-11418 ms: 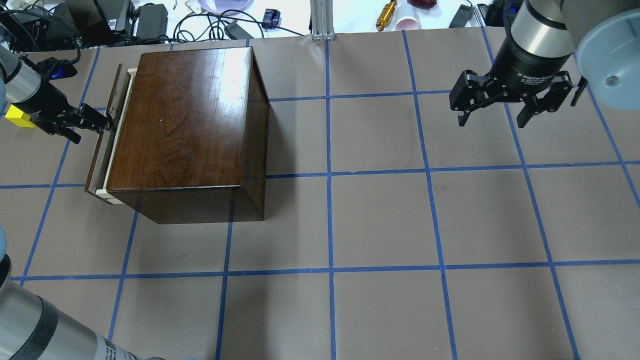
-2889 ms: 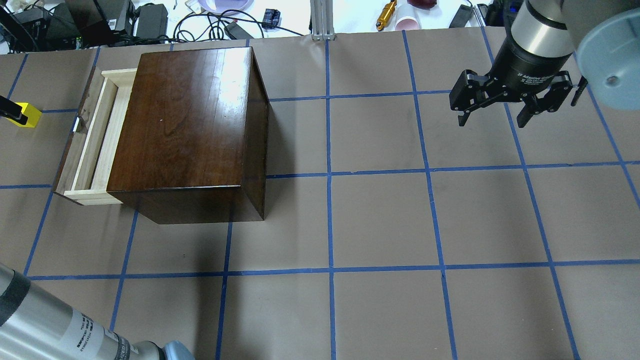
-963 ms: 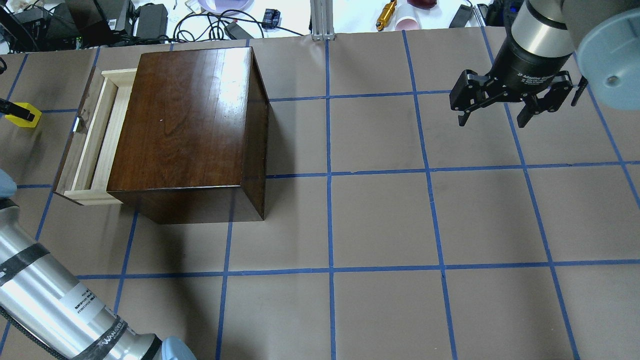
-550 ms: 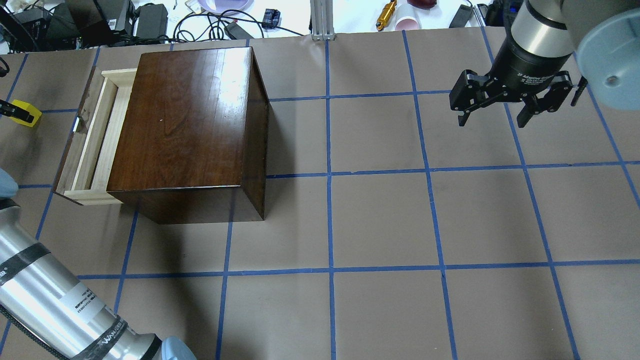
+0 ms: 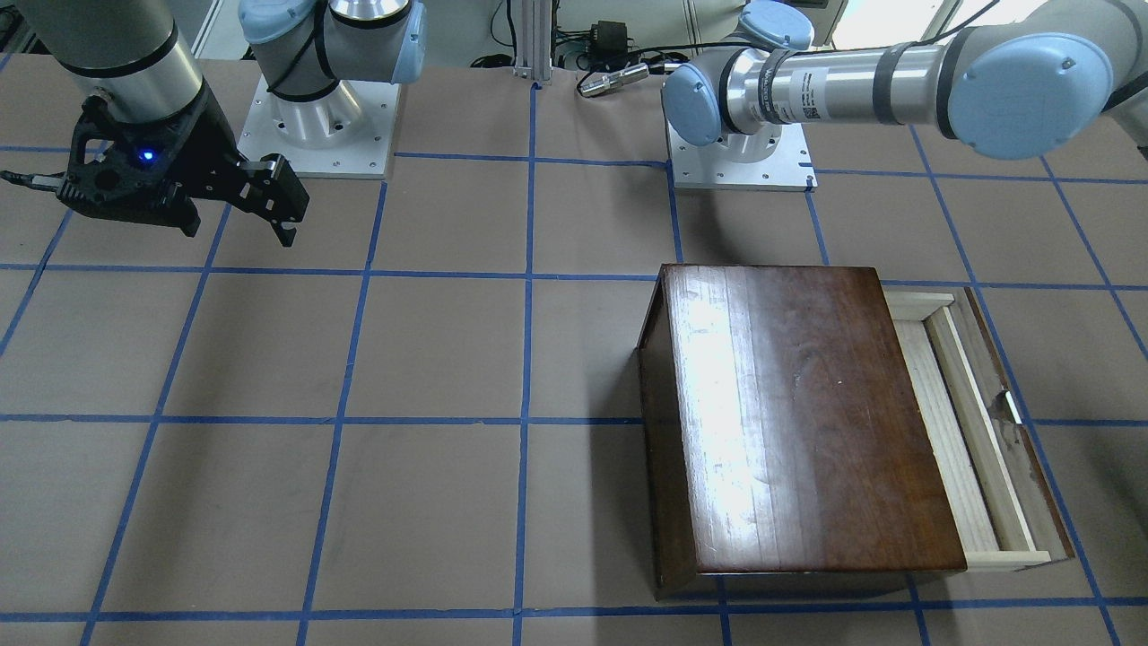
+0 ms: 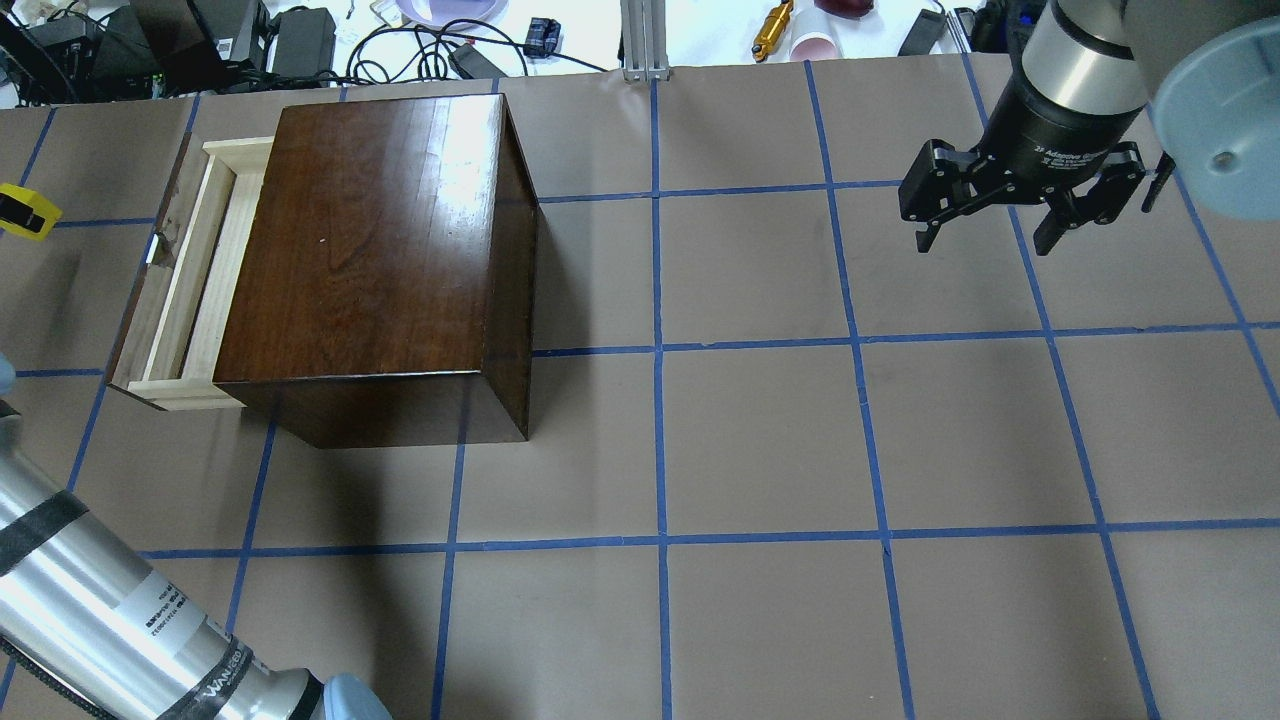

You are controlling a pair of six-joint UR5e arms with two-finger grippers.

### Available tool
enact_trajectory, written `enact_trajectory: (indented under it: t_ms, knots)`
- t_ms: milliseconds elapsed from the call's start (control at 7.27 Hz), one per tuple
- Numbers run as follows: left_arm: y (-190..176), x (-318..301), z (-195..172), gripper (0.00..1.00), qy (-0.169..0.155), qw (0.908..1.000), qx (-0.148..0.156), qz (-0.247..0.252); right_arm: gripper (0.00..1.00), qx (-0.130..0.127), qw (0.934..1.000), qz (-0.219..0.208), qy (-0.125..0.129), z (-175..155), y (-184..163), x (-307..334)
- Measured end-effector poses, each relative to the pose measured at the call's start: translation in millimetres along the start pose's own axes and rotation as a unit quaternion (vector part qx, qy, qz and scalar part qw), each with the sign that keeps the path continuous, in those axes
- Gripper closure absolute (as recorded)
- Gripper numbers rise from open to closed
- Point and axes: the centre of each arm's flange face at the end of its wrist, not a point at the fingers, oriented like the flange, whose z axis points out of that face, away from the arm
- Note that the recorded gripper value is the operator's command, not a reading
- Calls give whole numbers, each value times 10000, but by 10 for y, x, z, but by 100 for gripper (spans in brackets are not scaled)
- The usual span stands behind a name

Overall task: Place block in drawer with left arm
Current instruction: 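Lift the yellow block and carry it over the open drawer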

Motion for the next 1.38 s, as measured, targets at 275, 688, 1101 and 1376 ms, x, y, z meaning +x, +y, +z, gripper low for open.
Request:
enact_trajectory:
  t_ms: [275, 688, 1101, 1376]
  knots:
    - [-48, 270, -643, 100, 352, 9987, -216, -313, 0, 0, 10000, 0, 0, 0, 0, 0]
    - [-284, 1039, -1572, 100, 651, 9902, -571, -1092, 0, -2, 10000, 0, 0, 2, 1, 0]
    - [-562, 1837, -2123, 100, 657, 9840, -703, -1499, 0, 0, 10000, 0, -3, 0, 0, -1]
    - [-660, 2366, -2166, 100, 741, 9782, -840, -1749, 0, 0, 10000, 1, -1, 0, 0, 1]
